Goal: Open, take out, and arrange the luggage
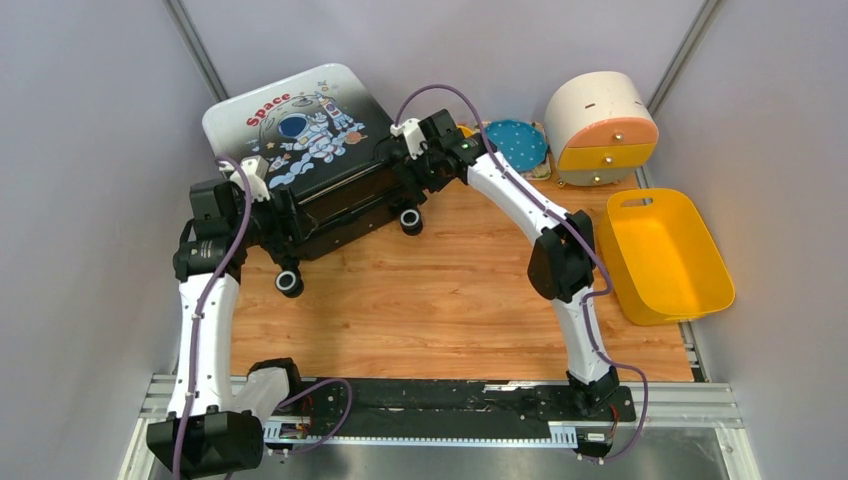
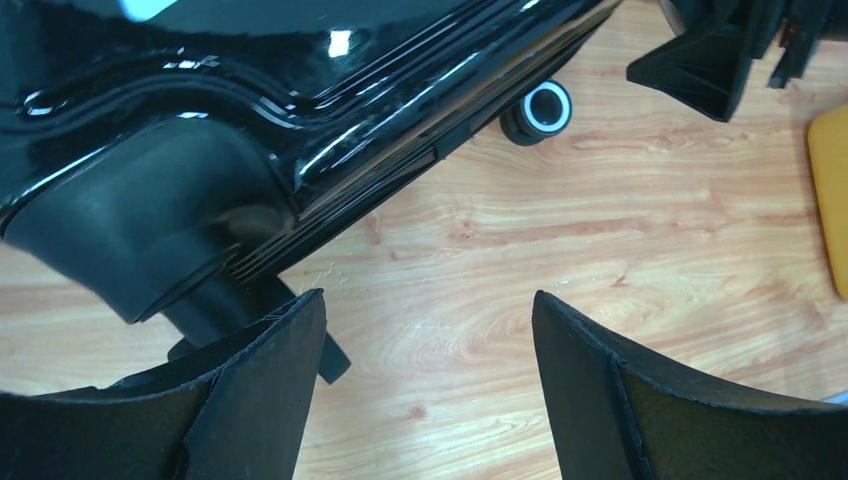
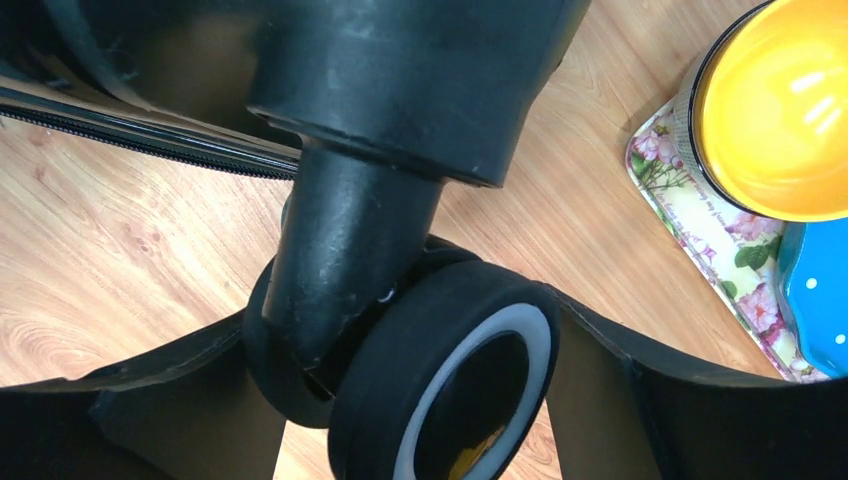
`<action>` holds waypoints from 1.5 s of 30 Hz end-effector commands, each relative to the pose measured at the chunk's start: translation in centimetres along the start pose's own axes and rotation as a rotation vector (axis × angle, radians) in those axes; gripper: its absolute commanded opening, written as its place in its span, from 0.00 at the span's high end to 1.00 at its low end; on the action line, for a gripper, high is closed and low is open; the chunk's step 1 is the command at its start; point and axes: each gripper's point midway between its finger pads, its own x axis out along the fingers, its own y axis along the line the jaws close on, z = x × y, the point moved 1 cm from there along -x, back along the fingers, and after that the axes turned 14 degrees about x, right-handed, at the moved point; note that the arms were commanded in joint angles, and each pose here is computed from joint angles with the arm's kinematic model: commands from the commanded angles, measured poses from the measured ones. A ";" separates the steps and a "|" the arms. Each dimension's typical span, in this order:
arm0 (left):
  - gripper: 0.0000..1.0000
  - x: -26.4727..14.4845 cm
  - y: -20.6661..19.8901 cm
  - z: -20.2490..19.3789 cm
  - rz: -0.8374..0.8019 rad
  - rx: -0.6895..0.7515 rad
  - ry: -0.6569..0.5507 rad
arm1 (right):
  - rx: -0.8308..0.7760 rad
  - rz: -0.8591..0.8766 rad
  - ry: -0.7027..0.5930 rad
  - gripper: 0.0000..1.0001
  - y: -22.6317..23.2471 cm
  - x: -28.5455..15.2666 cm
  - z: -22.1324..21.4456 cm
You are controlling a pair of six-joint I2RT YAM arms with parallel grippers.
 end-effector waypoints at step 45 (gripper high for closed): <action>0.23 0.4 4.7 3.7 0.077 -0.126 -0.130 | 0.046 0.397 0.014 1.00 14.6 -11.7 -9.2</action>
